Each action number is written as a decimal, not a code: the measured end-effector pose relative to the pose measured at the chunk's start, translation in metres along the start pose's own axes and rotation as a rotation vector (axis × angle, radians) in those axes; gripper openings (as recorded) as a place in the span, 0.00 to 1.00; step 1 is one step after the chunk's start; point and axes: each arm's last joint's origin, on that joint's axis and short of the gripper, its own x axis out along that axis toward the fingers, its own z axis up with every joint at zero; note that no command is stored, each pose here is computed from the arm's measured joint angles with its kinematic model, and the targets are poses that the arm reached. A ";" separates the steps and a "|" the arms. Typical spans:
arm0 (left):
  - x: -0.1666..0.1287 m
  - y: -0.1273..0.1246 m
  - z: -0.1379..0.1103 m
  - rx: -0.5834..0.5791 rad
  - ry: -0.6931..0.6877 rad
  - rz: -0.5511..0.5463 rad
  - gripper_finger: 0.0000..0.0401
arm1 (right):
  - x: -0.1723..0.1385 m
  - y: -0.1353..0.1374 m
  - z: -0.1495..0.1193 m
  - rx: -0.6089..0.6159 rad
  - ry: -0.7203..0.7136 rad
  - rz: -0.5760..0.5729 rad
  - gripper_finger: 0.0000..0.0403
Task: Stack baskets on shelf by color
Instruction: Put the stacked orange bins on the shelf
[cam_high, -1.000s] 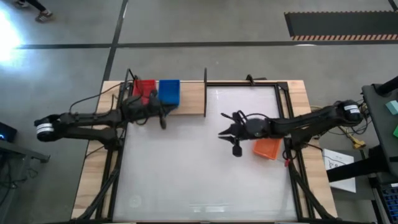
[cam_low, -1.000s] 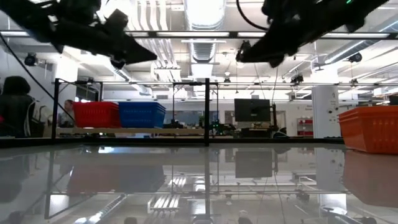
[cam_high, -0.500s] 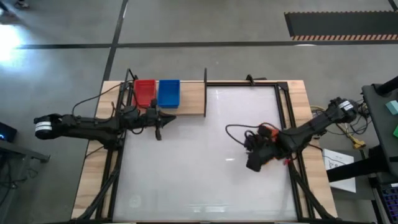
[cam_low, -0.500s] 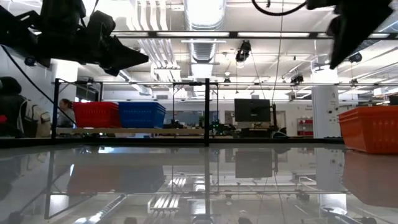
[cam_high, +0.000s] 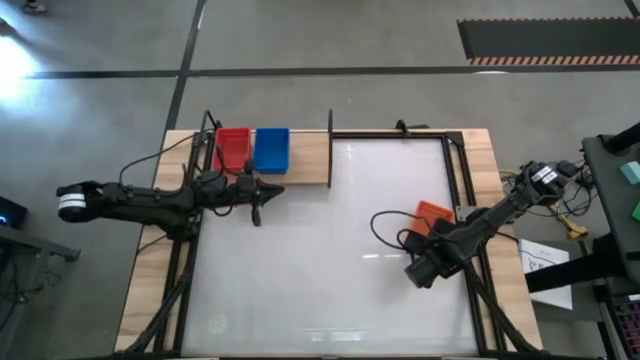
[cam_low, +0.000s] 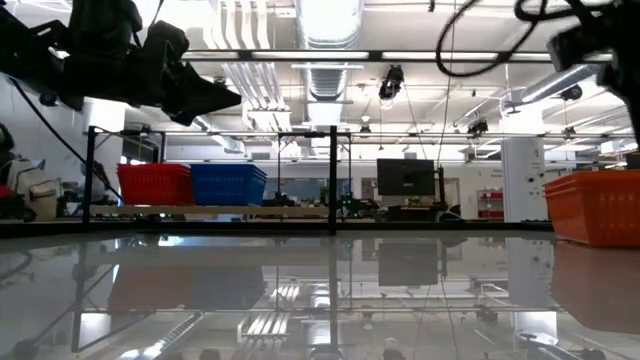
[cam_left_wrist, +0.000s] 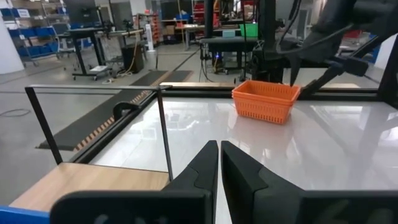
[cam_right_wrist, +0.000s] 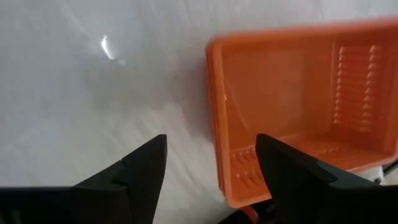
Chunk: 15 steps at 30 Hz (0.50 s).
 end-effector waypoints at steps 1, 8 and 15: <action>0.000 0.000 0.000 0.000 0.000 0.000 0.01 | 0.004 -0.002 -0.002 0.002 0.009 0.003 0.60; -0.002 0.000 -0.002 0.000 0.000 -0.001 0.01 | 0.026 -0.006 -0.007 0.003 0.006 0.001 0.54; -0.002 0.000 -0.002 0.000 0.000 -0.001 0.01 | 0.041 -0.007 -0.011 -0.001 0.023 0.021 0.29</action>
